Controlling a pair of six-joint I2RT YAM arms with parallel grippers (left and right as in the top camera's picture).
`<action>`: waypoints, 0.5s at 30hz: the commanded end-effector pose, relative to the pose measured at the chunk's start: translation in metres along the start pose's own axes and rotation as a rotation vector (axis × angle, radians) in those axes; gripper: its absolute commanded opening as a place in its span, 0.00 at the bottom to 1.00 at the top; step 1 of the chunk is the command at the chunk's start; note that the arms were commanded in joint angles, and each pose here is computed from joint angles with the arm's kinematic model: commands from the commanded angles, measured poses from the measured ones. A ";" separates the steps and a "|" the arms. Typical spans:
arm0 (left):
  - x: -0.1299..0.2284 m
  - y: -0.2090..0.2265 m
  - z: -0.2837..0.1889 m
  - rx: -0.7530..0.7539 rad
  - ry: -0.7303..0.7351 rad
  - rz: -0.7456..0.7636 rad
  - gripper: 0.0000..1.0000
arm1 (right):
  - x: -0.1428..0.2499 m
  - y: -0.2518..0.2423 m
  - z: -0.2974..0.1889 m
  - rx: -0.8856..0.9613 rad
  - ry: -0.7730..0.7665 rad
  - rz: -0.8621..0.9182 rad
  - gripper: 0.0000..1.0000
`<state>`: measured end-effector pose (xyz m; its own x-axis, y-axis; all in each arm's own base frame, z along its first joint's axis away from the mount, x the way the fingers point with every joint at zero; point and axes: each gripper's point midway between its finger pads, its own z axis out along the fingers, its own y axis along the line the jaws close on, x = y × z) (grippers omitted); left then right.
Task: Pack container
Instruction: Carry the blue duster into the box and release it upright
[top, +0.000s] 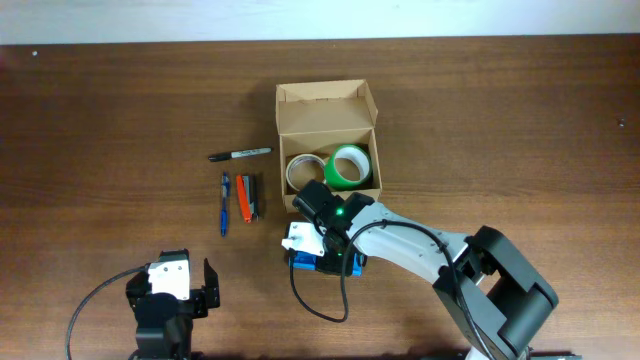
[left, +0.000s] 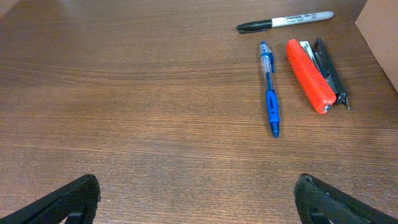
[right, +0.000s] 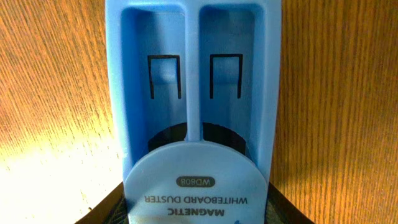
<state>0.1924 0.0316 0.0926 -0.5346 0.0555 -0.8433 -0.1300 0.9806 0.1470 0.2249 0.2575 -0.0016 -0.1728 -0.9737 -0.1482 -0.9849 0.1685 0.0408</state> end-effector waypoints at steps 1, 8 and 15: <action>0.001 0.003 0.001 -0.016 -0.001 -0.014 1.00 | -0.005 0.006 0.005 -0.039 -0.007 0.009 0.42; 0.001 0.003 0.001 -0.016 -0.001 -0.014 0.99 | -0.043 -0.014 -0.041 0.002 -0.068 -0.001 0.43; 0.001 0.003 0.001 -0.016 -0.001 -0.014 1.00 | -0.078 -0.030 -0.096 0.050 -0.138 -0.013 0.43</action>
<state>0.1923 0.0316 0.0925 -0.5349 0.0556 -0.8431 -0.1300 0.9806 0.1471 0.2612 0.2983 0.0774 -0.1642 -0.9594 -0.2294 -0.9858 0.1679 0.0032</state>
